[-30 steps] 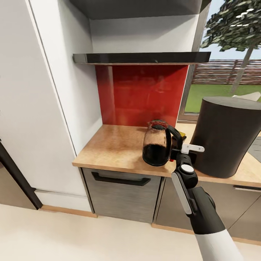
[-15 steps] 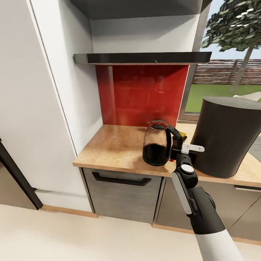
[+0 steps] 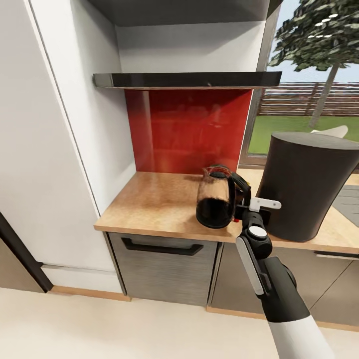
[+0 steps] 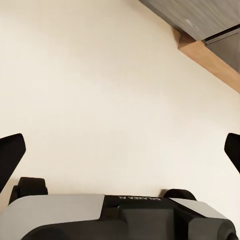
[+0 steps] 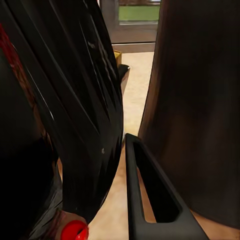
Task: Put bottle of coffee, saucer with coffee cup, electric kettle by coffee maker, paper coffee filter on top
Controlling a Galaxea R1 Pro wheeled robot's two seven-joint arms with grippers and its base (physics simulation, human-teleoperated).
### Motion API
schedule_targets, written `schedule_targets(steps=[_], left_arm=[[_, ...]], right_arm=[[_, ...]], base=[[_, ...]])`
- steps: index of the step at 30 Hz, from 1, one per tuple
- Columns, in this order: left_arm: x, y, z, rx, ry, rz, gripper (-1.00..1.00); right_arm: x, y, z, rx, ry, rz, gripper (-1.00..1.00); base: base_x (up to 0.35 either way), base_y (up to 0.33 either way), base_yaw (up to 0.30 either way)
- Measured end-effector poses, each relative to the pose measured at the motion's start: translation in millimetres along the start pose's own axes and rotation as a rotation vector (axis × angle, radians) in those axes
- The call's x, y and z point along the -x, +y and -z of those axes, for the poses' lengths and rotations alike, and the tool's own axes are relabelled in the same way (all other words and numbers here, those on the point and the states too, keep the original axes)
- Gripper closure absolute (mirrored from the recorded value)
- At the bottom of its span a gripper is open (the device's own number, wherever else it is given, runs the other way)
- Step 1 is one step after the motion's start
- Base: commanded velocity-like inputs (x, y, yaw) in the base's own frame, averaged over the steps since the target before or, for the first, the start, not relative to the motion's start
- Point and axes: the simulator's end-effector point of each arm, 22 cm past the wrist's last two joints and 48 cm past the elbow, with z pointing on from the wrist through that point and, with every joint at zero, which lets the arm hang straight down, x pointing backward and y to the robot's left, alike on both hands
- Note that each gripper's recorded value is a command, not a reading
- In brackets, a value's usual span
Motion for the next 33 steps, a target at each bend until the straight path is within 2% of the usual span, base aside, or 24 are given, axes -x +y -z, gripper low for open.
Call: schedule_targets(steps=[33], left_arm=[[-0.2, 0.0, 0.0, 0.000, 0.001, -0.001, -1.00]], right_arm=[[-0.6, -3.9, -1.1, -0.011, 0.002, 0.001, 1.00]], base=[[0.000, 0.000, 0.000]])
